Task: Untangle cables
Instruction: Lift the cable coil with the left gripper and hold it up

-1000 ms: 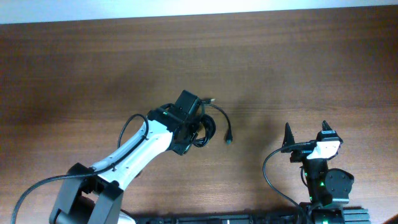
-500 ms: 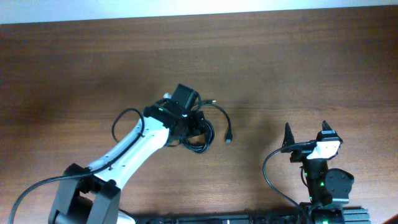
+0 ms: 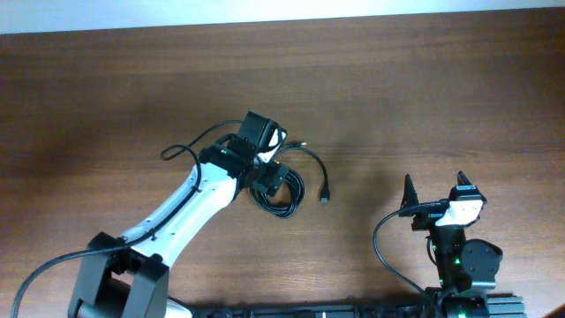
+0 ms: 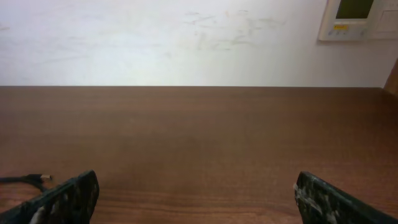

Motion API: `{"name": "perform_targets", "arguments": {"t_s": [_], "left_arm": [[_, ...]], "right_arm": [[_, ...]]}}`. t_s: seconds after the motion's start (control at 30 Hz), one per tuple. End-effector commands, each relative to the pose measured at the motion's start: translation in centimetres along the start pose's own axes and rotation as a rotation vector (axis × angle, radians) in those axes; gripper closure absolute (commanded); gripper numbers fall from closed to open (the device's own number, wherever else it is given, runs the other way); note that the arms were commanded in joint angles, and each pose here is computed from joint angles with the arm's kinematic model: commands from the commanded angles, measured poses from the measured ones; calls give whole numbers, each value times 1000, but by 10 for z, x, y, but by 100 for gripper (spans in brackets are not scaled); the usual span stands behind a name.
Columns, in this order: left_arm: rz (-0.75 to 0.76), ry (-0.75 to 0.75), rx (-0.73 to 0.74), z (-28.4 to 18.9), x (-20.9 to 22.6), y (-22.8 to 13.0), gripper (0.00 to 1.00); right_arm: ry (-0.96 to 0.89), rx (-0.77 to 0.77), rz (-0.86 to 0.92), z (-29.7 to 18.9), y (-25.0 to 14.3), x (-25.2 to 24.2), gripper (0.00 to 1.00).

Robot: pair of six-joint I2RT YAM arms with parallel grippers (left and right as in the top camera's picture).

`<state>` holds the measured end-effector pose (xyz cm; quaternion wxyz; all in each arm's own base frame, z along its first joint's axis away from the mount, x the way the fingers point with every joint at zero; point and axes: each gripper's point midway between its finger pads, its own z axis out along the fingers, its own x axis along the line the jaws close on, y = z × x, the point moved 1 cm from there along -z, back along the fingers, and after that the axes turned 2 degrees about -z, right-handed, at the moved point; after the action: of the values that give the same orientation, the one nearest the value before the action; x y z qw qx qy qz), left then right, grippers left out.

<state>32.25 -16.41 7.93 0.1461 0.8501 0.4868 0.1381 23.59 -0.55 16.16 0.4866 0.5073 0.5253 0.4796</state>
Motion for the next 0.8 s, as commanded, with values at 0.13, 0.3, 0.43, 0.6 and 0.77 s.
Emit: {"name": "perform_targets", "arguments": {"t_s": [0.13, 0.3, 0.43, 0.6, 0.77], "left_arm": [[27, 12, 7, 20, 1, 2, 23], [31, 9, 51, 39, -1, -6, 25], [36, 5, 114, 58, -3, -19, 27], [-23, 7, 176, 75, -5, -34, 64], [-140, 18, 181, 75, -5, -35, 100]], "right_arm": [[-3, 5, 2, 0, -3, -1, 1], [-3, 5, 2, 0, -3, -1, 1], [-3, 5, 2, 0, -3, -1, 1], [-3, 5, 2, 0, -3, -1, 1], [-3, 5, 2, 0, -3, -1, 1]]}}
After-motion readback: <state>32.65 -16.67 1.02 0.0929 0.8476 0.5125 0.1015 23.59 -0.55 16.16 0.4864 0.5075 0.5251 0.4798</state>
